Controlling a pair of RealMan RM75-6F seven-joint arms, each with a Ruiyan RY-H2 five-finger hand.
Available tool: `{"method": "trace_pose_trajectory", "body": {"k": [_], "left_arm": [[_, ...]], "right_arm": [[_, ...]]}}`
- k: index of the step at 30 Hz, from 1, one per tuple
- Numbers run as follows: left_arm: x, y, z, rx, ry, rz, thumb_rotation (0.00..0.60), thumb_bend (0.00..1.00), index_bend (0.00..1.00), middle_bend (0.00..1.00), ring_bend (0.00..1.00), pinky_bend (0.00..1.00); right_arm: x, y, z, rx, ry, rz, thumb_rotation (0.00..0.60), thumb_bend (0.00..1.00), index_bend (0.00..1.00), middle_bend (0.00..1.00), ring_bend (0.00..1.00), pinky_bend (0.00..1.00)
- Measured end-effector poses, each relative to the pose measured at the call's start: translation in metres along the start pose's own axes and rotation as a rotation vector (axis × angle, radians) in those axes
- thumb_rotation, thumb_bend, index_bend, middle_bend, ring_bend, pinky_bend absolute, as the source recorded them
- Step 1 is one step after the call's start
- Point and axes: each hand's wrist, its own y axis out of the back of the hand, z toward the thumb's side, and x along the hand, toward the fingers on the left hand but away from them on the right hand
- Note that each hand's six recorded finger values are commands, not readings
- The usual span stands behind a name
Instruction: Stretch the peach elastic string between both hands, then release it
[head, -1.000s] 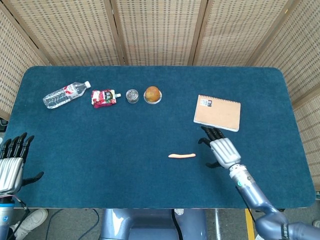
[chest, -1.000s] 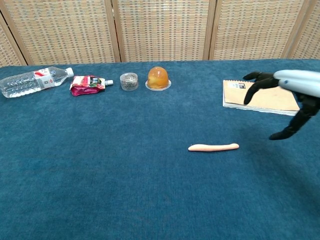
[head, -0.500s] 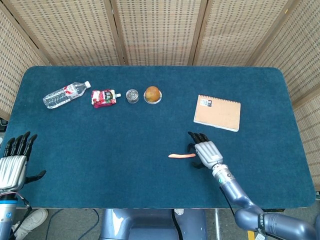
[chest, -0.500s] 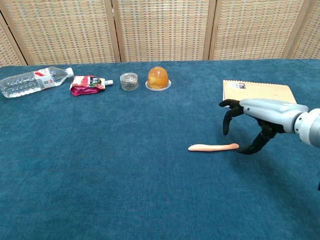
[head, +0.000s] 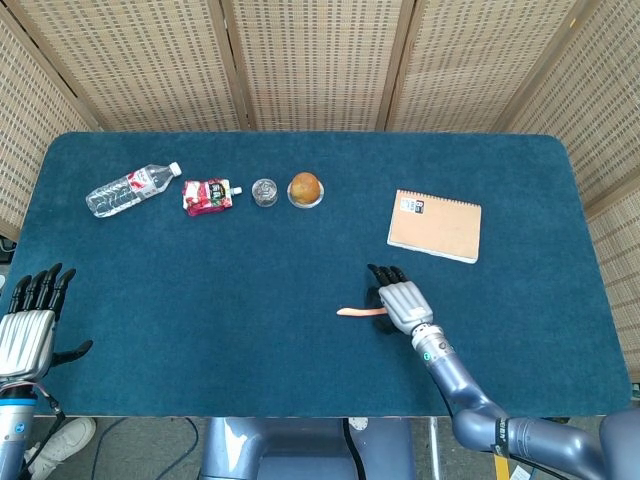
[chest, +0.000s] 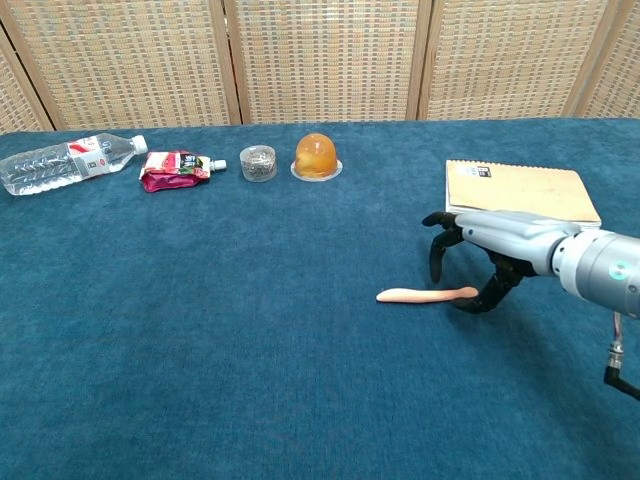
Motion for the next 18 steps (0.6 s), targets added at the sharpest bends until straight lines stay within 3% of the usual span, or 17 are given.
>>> {"method": "trace_pose_trajectory", "body": {"k": [18], "left_arm": [[0.0006,-0.001,-0.0001,-0.005,-0.001,-0.004,0.6,0.0,0.0,0.0,0.0,0.0]], "right_arm": [[-0.0078,-0.0093,0.0043,-0.01,0.0,0.014,0.6,0.52,0.51,0.02,0.0,0.0]]}}
